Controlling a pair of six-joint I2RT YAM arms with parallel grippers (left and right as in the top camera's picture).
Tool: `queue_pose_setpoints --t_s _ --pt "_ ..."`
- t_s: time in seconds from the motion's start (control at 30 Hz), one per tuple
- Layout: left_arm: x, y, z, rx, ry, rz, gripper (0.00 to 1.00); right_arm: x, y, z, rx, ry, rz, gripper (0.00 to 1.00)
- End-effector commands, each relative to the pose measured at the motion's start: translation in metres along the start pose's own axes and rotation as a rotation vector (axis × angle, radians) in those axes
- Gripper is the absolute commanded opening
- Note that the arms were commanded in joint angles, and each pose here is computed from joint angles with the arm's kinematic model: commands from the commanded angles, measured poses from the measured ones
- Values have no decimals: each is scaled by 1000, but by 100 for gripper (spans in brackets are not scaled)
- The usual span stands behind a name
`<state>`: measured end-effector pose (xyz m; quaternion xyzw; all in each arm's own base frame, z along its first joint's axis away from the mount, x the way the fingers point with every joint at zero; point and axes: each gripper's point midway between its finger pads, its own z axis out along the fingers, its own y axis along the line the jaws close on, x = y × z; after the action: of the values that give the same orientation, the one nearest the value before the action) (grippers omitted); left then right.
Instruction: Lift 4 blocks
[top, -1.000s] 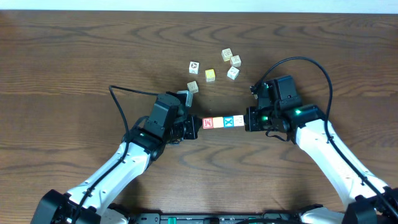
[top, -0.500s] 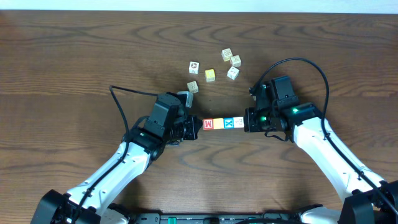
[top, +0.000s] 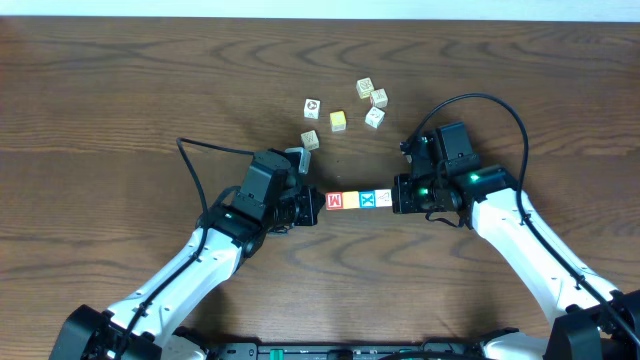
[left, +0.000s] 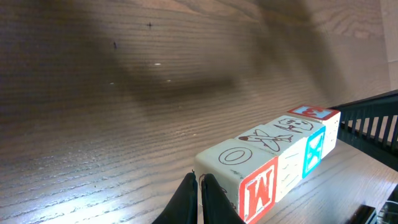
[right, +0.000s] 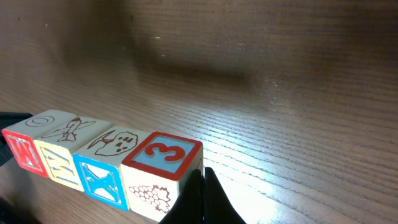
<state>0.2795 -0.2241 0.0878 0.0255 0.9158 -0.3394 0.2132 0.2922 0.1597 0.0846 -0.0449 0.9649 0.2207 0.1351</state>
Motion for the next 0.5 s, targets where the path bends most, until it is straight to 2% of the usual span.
queue_pose_setpoints --t_s 0.0,0.47 --pt "-2 -53 -7 176 39 64 7 10 63 -6 -254 65 -74 1" --pt "7 -43 6 151 81 47 7 10 63 -6 -253 66 -73 1"
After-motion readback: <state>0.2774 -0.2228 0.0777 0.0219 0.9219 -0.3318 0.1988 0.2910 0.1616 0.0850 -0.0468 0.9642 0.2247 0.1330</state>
